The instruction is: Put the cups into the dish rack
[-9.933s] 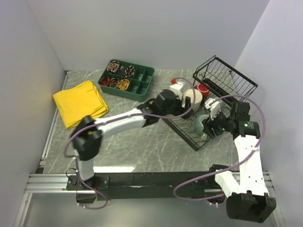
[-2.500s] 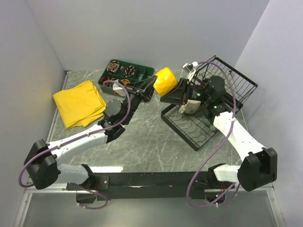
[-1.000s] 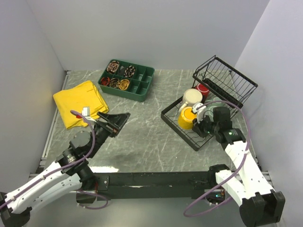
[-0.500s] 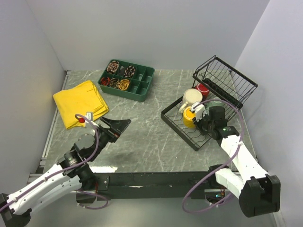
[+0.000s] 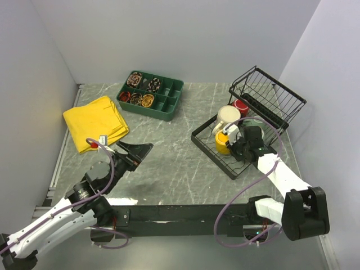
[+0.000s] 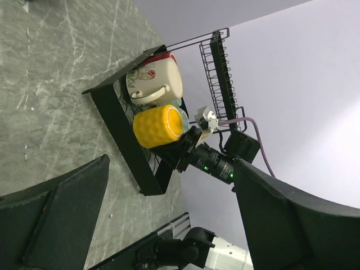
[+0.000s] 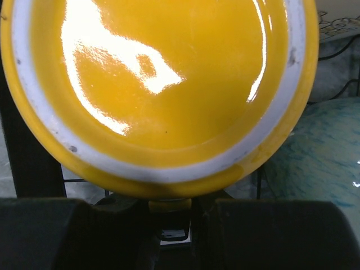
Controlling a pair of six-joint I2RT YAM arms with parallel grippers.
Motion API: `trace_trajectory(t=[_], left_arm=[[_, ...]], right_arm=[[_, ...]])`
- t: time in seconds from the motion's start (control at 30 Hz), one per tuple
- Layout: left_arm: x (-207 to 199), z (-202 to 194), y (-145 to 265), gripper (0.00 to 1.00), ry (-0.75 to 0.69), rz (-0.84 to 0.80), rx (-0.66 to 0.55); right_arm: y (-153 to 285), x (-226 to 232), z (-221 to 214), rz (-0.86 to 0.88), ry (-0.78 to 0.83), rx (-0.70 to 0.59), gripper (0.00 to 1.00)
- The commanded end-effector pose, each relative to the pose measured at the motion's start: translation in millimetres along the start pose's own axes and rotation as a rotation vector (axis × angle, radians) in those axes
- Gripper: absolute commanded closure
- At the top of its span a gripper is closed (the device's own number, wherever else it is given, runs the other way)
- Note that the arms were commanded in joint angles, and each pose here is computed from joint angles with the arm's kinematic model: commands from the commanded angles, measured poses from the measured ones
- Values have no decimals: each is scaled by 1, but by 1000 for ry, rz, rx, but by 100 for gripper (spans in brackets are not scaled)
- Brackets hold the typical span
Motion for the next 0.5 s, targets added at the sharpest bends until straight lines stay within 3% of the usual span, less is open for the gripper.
trace_trajectory(t=[0.0,0.47], left_arm=[[4,2,0,4,-3,12,-20],[7,2,2,4,-5,19,-23]], right_arm=[[-6,-7,22,-29,45,-90,100],[-14,-9,8,-26,50,-8,91]])
Point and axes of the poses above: each gripper's point midway between its finger pads, its own y axis back along the fingers, its own x axis along the line the jaws close on, z = x × y, the point moved 3 cm from there along y, back along the fingers, and after that the axes turned 14 degrees about -y, right-handed, at the moved point
